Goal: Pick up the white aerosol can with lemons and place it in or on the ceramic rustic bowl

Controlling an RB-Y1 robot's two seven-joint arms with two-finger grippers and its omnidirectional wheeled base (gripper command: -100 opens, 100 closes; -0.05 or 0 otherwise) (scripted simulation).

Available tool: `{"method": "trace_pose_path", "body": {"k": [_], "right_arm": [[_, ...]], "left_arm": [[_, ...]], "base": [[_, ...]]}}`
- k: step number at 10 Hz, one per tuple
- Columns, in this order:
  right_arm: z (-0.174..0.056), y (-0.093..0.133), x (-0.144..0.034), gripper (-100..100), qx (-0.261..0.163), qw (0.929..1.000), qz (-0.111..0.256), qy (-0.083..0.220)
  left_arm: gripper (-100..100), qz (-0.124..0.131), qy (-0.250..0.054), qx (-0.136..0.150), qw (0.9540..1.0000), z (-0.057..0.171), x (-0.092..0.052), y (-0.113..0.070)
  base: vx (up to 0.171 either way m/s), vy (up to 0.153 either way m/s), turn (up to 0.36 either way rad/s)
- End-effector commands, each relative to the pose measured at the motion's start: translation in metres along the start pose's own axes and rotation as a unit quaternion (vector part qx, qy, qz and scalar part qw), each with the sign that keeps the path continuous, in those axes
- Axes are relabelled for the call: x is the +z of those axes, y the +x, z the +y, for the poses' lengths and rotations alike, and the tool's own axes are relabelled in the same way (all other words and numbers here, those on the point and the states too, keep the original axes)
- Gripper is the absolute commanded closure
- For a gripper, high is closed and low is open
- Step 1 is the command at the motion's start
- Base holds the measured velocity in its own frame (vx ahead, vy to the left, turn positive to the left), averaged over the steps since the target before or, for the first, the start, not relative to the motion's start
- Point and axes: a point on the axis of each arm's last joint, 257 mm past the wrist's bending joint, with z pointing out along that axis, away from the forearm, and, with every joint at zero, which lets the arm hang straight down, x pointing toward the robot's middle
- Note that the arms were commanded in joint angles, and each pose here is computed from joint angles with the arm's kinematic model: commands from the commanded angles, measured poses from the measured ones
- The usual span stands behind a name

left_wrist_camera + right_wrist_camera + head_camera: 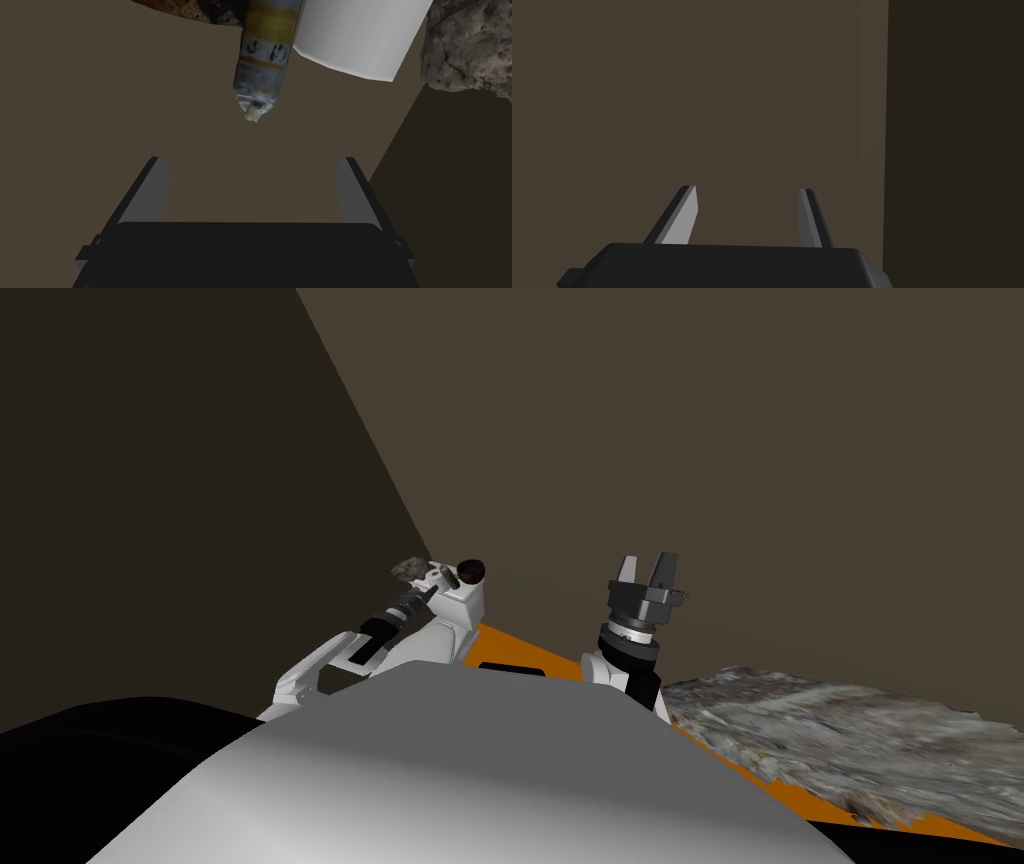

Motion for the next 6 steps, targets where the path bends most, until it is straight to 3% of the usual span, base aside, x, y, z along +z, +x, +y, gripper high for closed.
{"method": "trace_pose_path", "body": {"k": [1, 3, 5, 6], "right_arm": [[0.000, 0.000, 0.000, 0, 0.000, 1.0000, 0.000, 0.000], [0.000, 0.000, 0.000, 0, 0.000, 1.0000, 0.000, 0.000], [0.000, 0.000, 0.000, 0, 0.000, 1.0000, 0.000, 0.000], [0.000, 0.000, 0.000, 0, 0.000, 1.0000, 0.000, 0.000]], "left_arm": [[-100, 0.010, -0.014, 0.026, 0.9995, 0.016, 0.001, 0.000], [-100, 0.018, -0.021, 0.044, 0.9987, 0.025, 0.006, -0.001], [-100, 0.018, -0.017, 0.046, 0.9986, 0.023, 0.011, -0.002], [-100, 0.018, -0.019, 0.045, 0.9986, 0.024, 0.010, -0.002]], "base": [[0.135, -0.021, -0.073], [0.134, -0.003, -0.059], [0.185, 0.010, -0.085], [0.080, 0.000, -0.020]]}}
